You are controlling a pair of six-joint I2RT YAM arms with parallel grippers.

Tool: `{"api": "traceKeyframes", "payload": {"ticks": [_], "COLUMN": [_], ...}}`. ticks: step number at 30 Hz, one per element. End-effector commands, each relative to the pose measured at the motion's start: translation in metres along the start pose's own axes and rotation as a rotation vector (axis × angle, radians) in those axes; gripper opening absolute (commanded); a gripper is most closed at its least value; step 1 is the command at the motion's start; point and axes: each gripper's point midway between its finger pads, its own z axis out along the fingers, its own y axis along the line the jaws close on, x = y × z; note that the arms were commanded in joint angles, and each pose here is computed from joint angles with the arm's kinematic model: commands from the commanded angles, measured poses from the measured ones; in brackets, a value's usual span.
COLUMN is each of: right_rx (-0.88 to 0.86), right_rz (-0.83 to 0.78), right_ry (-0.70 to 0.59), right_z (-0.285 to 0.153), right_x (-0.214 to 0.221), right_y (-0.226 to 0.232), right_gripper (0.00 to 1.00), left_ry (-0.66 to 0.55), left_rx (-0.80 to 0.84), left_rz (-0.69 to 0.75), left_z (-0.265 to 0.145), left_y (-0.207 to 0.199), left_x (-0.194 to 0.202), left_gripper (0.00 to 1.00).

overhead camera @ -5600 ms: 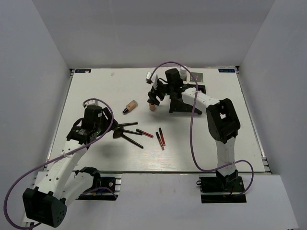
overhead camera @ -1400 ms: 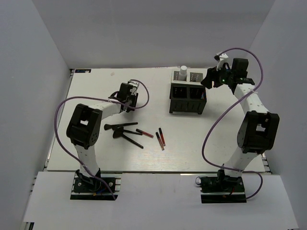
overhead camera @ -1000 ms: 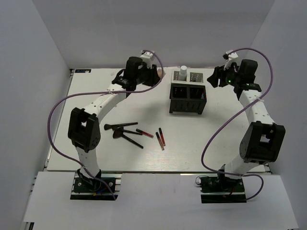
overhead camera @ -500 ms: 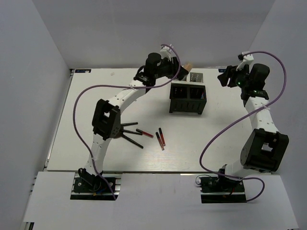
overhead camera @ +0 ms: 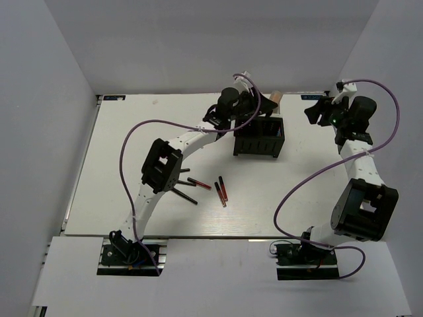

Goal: Organize the makeup

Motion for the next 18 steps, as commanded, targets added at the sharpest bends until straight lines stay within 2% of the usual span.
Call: {"api": "traceKeyframes", "payload": {"ticks": [1, 10, 18], "right_rx": [-0.017, -0.04, -0.057], "right_rz": [-0.023, -0.003, 0.003], "right_ry": [-0.088, -0.092, -0.091], "right_z": [-0.01, -0.012, -0.014], "right_x": [-0.026, -0.019, -0.014], "right_y": [0.007, 0.012, 0.017], "right_gripper": [0.61, 0.61, 0.6], "left_ry": [-0.164, -0.244, -0.244], "left_rx": [0.078, 0.004, -0.015], "left_rz": [-0.079, -0.295, -0.379], "left_z": [0.005, 0.018, 0.024], "left_y": [-0.043, -0.019, -0.006], "left_x": [-0.042, -0.036, -0.028], "left_gripper": [0.0, 0.0, 0.03]}}
